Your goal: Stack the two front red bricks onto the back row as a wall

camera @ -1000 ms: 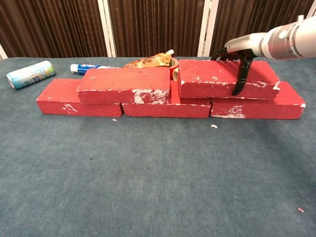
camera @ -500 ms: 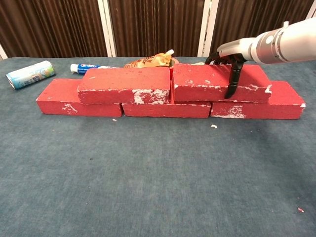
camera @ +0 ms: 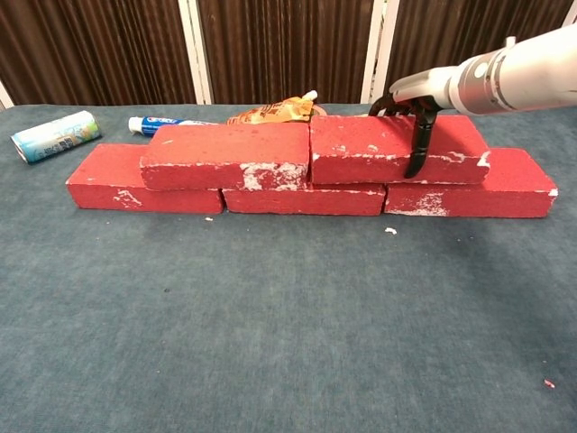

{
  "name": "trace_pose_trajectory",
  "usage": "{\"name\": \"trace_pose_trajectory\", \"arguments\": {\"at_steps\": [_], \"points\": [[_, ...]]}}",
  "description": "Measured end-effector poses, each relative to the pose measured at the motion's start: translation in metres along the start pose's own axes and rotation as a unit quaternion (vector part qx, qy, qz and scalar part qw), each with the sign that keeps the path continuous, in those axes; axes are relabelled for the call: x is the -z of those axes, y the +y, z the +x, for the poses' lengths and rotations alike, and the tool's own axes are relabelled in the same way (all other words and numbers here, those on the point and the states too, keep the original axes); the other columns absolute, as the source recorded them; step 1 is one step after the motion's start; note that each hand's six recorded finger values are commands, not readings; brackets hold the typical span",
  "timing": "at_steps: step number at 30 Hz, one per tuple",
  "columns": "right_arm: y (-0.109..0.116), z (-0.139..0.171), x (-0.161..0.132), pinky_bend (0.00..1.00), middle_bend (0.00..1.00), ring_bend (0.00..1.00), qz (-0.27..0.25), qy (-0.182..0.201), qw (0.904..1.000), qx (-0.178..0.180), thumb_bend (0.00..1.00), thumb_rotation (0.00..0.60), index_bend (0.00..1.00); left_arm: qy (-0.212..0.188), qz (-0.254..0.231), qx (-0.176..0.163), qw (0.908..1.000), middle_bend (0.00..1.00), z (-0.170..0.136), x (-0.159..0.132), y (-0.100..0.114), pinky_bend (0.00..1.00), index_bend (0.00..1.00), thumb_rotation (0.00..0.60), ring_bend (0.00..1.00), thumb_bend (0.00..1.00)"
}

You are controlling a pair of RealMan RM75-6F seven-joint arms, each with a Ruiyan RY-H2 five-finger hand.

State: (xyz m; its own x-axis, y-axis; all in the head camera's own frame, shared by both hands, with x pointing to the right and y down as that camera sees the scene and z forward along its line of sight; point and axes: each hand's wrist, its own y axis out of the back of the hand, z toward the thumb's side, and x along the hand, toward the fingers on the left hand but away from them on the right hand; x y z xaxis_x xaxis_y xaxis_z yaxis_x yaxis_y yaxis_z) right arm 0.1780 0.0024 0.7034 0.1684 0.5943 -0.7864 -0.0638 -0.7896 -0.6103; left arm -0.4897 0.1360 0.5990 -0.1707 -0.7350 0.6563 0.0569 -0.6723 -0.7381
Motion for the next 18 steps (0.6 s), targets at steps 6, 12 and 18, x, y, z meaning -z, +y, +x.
{"name": "trace_pose_trajectory", "arguments": {"at_steps": [6, 12, 18], "points": [[0.0001, -0.0008, -0.0069, 0.0, 0.33, 0.27, 0.002, 0.003, 1.0, -0.001, 0.18, 0.6, 0.22, 0.001, -0.001, 0.0, 1.0, 0.0, 0.0, 0.0023, -0.0004, 0.02, 0.0, 0.6, 0.0, 0.22], [-0.0005, -0.0006, -0.0077, 0.0, 0.33, 0.26, 0.005, 0.001, 1.0, -0.003, 0.18, 0.6, 0.22, 0.004, -0.001, 0.001, 1.0, 0.0, 0.0, 0.005, -0.0012, 0.02, 0.0, 0.6, 0.0, 0.22], [-0.0022, -0.0014, -0.0067, 0.0, 0.33, 0.26, 0.007, -0.002, 1.0, -0.005, 0.18, 0.6, 0.22, 0.004, -0.002, 0.004, 1.0, 0.0, 0.0006, 0.0057, -0.0038, 0.02, 0.0, 0.6, 0.0, 0.22]]}}
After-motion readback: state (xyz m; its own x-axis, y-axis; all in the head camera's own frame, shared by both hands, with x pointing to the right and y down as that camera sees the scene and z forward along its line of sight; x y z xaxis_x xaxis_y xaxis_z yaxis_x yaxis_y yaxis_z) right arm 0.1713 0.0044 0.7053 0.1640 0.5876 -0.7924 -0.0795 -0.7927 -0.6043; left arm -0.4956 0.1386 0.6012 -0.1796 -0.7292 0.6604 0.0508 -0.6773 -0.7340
